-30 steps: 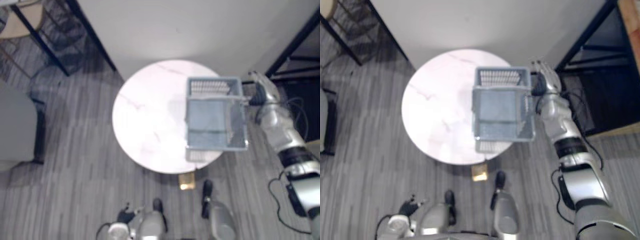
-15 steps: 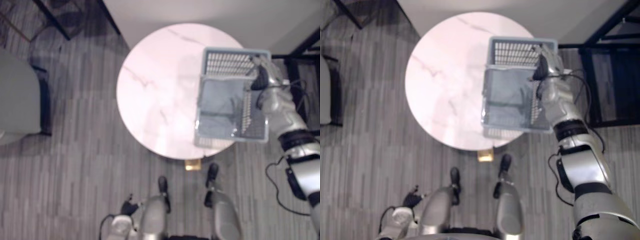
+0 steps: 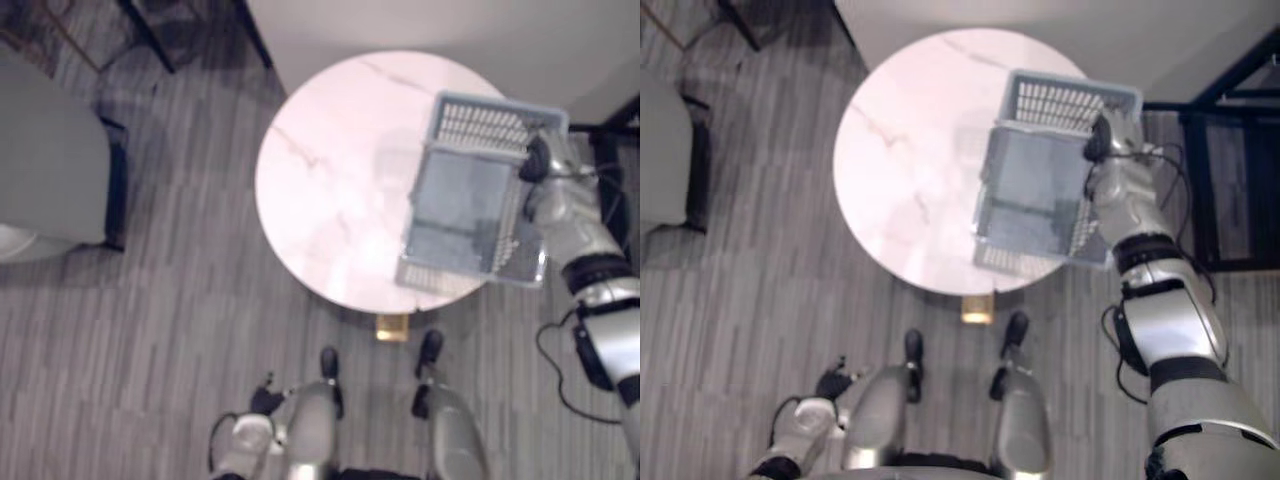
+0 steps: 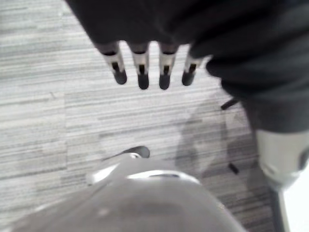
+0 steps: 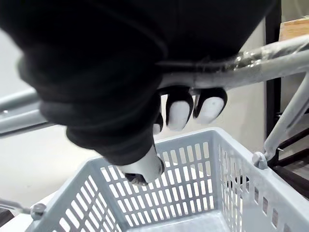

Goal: Pick vegetable in the basket

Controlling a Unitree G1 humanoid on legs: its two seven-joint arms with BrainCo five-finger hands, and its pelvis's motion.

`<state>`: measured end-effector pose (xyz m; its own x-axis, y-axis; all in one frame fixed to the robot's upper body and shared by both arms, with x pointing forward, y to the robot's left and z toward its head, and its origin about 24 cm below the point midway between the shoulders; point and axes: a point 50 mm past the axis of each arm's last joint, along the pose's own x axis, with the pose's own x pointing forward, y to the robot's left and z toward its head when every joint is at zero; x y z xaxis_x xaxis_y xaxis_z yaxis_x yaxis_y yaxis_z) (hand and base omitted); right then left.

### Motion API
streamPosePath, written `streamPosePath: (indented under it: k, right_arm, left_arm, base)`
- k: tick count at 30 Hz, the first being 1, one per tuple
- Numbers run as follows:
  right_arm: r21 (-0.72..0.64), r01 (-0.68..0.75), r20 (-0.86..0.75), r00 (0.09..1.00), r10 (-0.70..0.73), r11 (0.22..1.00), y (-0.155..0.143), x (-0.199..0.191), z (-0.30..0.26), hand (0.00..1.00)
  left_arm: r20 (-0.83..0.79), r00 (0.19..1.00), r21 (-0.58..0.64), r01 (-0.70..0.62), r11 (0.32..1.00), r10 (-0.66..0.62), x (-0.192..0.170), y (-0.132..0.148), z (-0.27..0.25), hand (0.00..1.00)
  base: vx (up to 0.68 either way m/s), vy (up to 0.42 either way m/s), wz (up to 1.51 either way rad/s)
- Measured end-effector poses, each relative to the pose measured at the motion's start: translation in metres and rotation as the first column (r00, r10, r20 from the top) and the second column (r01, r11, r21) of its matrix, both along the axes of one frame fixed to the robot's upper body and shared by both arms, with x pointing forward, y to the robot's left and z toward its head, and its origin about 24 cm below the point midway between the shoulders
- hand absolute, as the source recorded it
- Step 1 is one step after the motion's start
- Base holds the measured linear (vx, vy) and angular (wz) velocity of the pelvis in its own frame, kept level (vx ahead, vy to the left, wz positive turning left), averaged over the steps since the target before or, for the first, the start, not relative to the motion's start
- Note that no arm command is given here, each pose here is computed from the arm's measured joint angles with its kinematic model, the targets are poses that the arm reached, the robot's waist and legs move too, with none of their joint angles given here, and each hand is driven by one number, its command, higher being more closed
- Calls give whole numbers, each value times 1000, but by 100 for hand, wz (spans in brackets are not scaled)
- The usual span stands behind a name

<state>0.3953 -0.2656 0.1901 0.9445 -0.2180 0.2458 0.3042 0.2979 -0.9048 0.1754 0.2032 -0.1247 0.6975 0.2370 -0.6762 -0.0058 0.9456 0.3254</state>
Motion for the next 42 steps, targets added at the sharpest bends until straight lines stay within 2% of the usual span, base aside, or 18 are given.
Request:
streamPosePath:
  k: [5,13,18,21,26,30,33,37,42]
  right_arm:
    - [73,9,-54,999,-5,997,-14,-26,-45,100]
    - [318,136,-173,981,-83,938,-26,-87,-131,100]
    - [405,219,-301,949,-97,888,-14,-123,-183,100]
    - [450,189,-329,944,-34,873,11,-117,-195,100]
    - [451,219,-396,918,-26,865,14,-128,-213,100]
    - [425,306,-489,870,-69,852,5,-167,-241,100]
    - [443,322,-526,849,-49,837,15,-179,-254,100]
    - [446,336,-575,818,-23,830,26,-191,-267,100]
    - [391,480,-670,733,-115,786,7,-222,-286,100]
  left_arm:
    - [10,1000,-10,23,1000,-23,3,-2,2,0]
    - [-16,992,49,125,991,-124,10,8,6,0]
    - [-16,993,90,118,989,-118,20,24,14,0]
    - [-19,999,94,47,994,-46,14,37,13,0]
    - [-58,997,70,53,996,-49,3,29,5,0]
    - [-113,993,-17,45,999,-46,-15,0,-10,0]
    - [-144,989,-45,14,999,-20,-30,-8,-17,0]
    - [-131,987,-34,-103,994,97,-37,1,-17,0]
    - [-83,986,-71,-152,986,146,-30,-1,-13,0]
  base:
    - [-27,18,-24]
    - [-39,15,-58]
    - [49,18,-120]
    - [-49,51,-239]
    - [26,-62,-161]
    - [110,-140,-89]
    - [55,-111,-162]
    - [42,-81,-181]
    - [115,6,-73]
